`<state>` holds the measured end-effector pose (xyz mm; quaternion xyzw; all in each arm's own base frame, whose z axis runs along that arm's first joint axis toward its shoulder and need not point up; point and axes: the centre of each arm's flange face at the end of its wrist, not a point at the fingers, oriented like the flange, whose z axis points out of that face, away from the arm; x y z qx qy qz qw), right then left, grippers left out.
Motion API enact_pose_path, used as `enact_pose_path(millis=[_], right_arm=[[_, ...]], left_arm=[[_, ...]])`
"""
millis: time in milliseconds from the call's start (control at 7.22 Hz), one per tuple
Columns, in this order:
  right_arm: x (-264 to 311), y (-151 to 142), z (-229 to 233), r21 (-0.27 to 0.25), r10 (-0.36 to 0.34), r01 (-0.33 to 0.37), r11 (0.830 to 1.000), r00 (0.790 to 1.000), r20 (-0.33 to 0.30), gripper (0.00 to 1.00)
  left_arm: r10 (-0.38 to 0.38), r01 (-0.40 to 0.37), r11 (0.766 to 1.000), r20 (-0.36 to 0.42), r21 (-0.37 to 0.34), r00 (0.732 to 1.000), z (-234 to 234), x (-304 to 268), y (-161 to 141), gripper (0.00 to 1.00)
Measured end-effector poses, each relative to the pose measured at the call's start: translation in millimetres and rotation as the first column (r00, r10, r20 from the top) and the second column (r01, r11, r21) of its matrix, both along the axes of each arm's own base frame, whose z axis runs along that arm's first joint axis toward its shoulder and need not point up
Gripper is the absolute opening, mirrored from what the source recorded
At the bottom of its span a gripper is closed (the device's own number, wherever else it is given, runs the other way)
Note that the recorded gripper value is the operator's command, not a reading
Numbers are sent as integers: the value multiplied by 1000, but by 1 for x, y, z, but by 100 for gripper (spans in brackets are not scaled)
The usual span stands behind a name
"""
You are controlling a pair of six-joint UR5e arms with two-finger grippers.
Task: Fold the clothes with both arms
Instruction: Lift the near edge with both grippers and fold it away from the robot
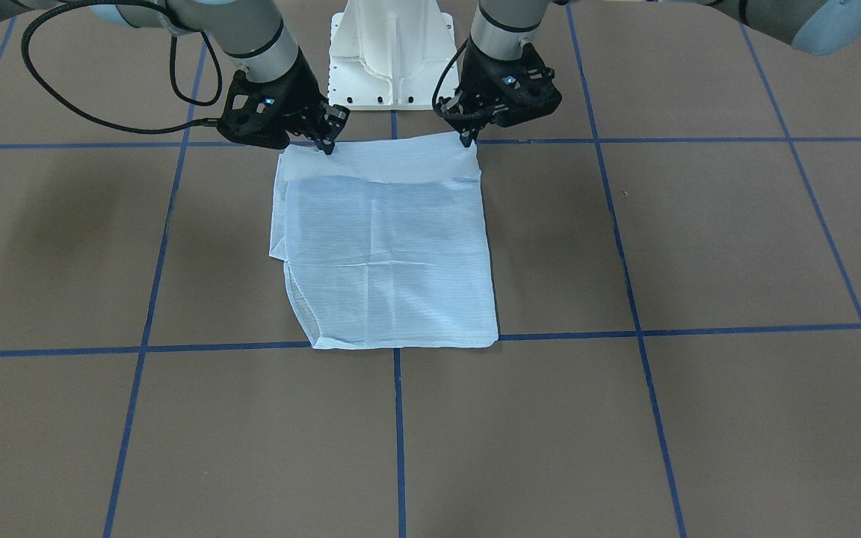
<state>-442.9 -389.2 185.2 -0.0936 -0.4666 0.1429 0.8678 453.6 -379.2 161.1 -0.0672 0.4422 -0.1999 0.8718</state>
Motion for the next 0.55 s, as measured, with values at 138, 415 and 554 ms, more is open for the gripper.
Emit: enact_pose_path(millis=[138, 415, 554], right_arm=[[-14, -30, 3, 33, 0, 1, 999, 999, -32, 0], [-39, -84, 7, 82, -3, 10, 997, 996, -86, 0], [-43, -105, 10, 107, 4, 5, 994, 996, -91, 0]], left_arm=[[-28, 28, 999, 0, 16, 1000, 9, 11, -35, 0], [-73, 73, 996, -1, 43, 997, 24, 19, -90, 0], [-84, 84, 995, 0, 58, 996, 29, 18, -108, 0]])
